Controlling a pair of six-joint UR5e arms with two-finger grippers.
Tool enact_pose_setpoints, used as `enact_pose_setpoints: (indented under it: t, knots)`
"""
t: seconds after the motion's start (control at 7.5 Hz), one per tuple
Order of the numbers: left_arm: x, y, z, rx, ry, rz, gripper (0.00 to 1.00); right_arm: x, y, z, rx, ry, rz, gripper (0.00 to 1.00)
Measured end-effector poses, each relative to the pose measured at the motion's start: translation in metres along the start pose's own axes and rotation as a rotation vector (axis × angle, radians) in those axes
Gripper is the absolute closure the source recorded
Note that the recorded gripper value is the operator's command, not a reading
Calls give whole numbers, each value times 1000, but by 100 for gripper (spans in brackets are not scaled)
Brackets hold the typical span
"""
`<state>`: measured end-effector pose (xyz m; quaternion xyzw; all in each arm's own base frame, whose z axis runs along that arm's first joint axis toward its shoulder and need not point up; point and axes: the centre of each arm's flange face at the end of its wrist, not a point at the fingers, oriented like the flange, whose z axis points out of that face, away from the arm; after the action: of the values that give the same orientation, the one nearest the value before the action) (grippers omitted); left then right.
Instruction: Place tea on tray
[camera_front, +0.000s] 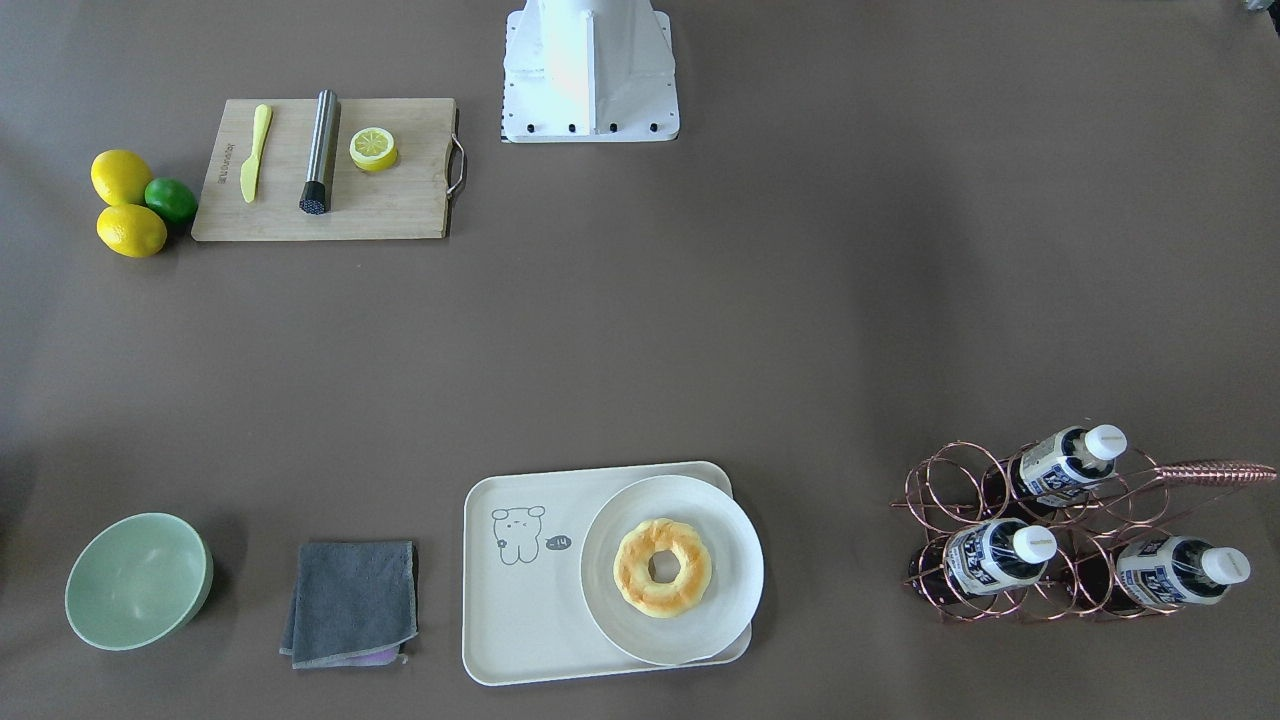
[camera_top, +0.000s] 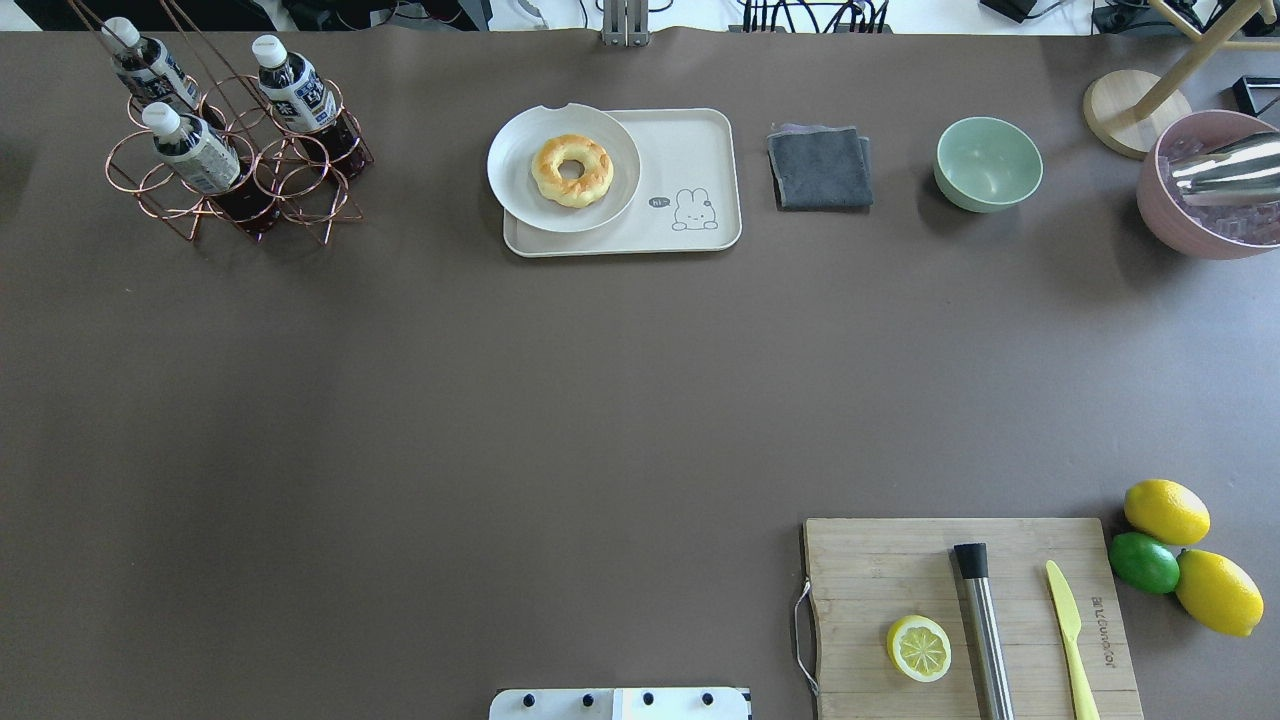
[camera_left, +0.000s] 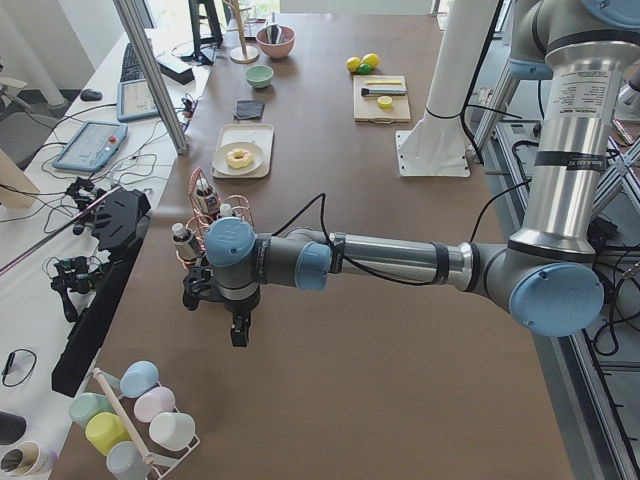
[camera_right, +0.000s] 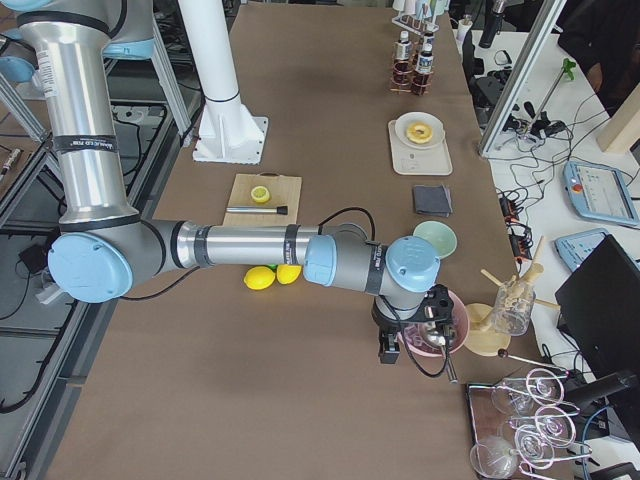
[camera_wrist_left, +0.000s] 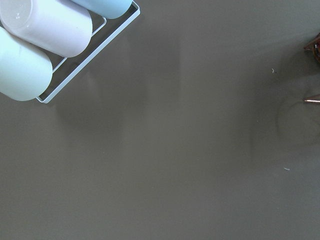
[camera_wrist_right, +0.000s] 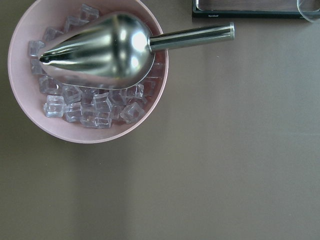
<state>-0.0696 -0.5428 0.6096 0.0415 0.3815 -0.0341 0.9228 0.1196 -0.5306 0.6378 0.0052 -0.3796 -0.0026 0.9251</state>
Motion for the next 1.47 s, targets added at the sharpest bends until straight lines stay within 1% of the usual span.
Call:
enact_pose_setpoints:
  t: [0.53, 1.47]
  knots:
    - [3, -5, -3, 9, 0, 7, 2, -1, -1, -1, 3, 0, -2, 0]
    - [1, -5, -1, 6, -1, 2, 2, -2, -1, -1, 4, -10, -3, 0]
